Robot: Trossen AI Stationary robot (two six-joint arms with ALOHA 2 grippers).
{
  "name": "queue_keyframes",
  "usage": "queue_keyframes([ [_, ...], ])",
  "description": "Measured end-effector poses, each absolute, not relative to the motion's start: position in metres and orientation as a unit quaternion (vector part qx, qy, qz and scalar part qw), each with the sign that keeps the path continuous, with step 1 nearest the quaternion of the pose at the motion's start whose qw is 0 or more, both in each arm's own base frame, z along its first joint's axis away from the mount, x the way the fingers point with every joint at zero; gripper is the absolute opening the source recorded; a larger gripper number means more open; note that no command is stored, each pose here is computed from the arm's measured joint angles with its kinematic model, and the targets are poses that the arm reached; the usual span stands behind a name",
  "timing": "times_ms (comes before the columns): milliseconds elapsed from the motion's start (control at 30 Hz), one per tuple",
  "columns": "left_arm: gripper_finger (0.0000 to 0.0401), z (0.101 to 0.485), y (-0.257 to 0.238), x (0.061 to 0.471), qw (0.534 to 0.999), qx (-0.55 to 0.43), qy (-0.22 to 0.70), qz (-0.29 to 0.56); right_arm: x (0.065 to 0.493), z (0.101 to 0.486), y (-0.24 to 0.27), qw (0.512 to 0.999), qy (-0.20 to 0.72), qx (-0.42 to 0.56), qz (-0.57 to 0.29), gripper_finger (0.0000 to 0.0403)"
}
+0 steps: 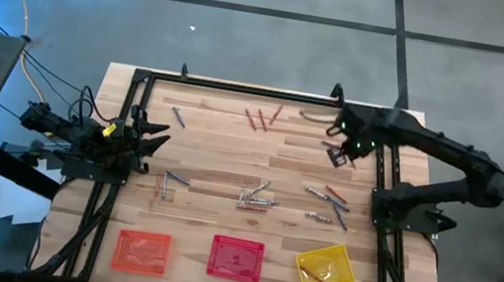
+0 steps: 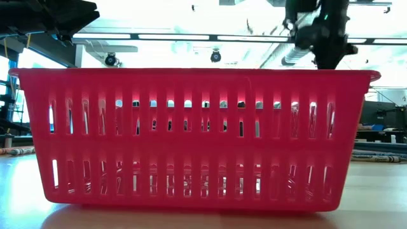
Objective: Sort crayons
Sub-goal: Put the orange crayon into the yellow bin
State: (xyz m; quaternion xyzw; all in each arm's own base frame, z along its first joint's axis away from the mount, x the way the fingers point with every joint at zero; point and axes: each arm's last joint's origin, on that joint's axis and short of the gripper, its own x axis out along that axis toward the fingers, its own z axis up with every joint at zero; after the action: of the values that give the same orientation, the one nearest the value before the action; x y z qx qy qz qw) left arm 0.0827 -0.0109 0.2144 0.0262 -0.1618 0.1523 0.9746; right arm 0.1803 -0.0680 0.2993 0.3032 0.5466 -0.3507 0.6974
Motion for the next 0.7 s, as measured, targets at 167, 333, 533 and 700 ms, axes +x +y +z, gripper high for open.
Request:
queue_keyframes([
  [167,0.0117,0.214,-0.011,0.083,0.975,0.026,-0.162,0.152,0.186,0.305,-0.016,0.715,0.533,0.321,-0.318,0.0001],
  [333,0.0117,0.214,-0.011,0.083,0.975,0.025,-0.162,0.152,0.193,0.299,0.039,0.713,0.547,0.334,-0.285,0.0001],
  [533,0.0117,0.214,-0.011,0.083,0.975,0.027,-0.158,0.152,0.2,0.286,0.103,0.709,0.566,0.356,-0.224,0.0],
  [700,0.0117,0.213,-0.011,0.083,0.975,0.015,-0.156,0.157,0.205,0.27,0.144,0.7,0.583,0.364,-0.193,0.0],
])
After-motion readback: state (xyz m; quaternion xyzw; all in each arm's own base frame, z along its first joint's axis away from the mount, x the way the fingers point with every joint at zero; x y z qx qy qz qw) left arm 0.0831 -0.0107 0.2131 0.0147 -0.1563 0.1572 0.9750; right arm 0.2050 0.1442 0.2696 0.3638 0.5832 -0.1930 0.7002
